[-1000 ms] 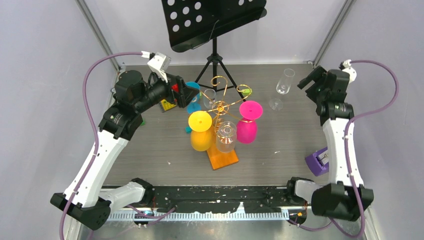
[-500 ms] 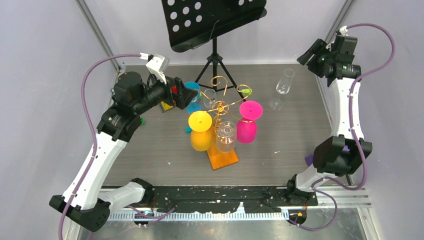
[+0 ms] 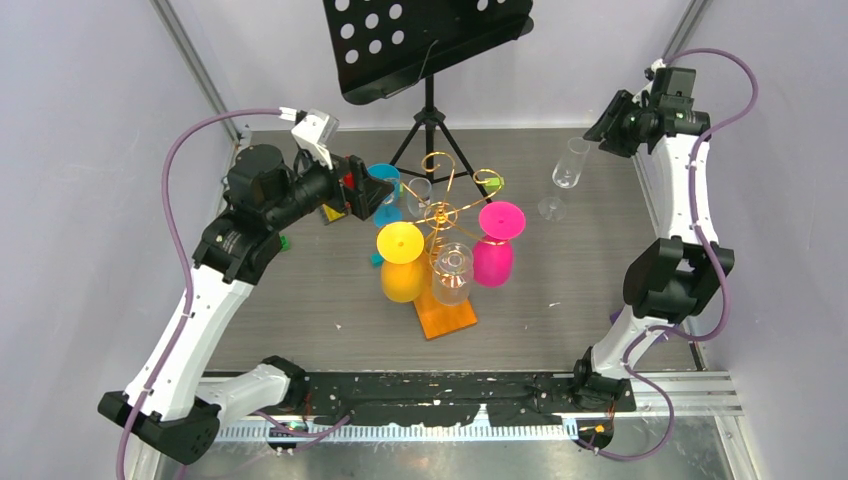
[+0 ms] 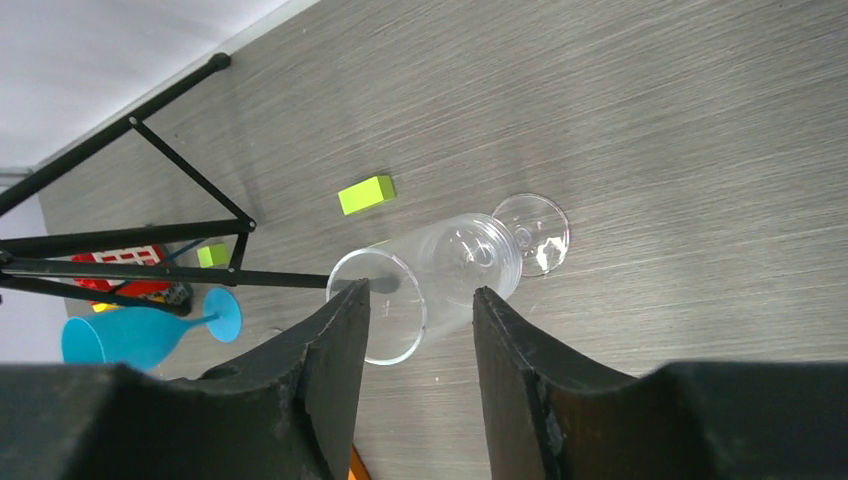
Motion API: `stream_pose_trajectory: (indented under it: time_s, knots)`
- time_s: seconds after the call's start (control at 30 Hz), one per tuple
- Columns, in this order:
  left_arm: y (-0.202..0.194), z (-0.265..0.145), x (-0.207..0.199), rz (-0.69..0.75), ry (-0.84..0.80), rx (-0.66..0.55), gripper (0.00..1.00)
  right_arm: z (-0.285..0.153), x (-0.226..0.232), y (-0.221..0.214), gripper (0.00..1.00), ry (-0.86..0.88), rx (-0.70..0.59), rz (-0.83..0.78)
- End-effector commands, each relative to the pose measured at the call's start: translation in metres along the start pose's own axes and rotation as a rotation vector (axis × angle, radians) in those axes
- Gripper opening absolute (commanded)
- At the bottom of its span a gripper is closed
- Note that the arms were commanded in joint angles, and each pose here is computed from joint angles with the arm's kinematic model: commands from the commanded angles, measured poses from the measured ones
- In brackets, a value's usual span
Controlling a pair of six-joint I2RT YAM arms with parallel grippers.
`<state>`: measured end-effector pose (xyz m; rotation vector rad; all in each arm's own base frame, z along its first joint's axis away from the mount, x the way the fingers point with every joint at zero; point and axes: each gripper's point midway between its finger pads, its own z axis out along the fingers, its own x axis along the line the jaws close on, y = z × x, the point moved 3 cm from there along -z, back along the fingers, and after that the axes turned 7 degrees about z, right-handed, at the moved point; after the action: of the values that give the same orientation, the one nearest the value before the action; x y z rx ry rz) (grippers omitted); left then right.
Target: Place the wine glass upside down on the wine glass rack
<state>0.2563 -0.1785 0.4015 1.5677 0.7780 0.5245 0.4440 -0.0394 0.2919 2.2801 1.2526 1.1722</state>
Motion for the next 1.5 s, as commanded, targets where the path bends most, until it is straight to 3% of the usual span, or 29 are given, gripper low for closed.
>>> stream_pose_trajectory:
  time_s: [0.0,0.67,0.97,1.23,1.47]
  knots:
    - [0.007,0.000,0.001,0.022,0.004,-0.024,0.93,-0.008,0.012,0.005,0.48,0.013,-0.009,-0.075]
    - [0.004,-0.001,0.002,0.037,0.004,-0.019,0.94,0.012,0.008,0.009,0.38,-0.110,0.005,-0.170]
    - [0.004,-0.002,0.002,0.040,0.006,-0.018,0.94,0.012,0.018,0.002,0.25,-0.140,0.011,-0.261]
    - [0.003,-0.002,0.001,0.039,0.000,-0.015,0.94,0.005,0.024,-0.004,0.21,-0.161,0.022,-0.317]
    - [0.004,-0.001,0.000,0.034,-0.008,-0.015,0.94,-0.008,0.029,-0.002,0.11,-0.154,0.008,-0.330]
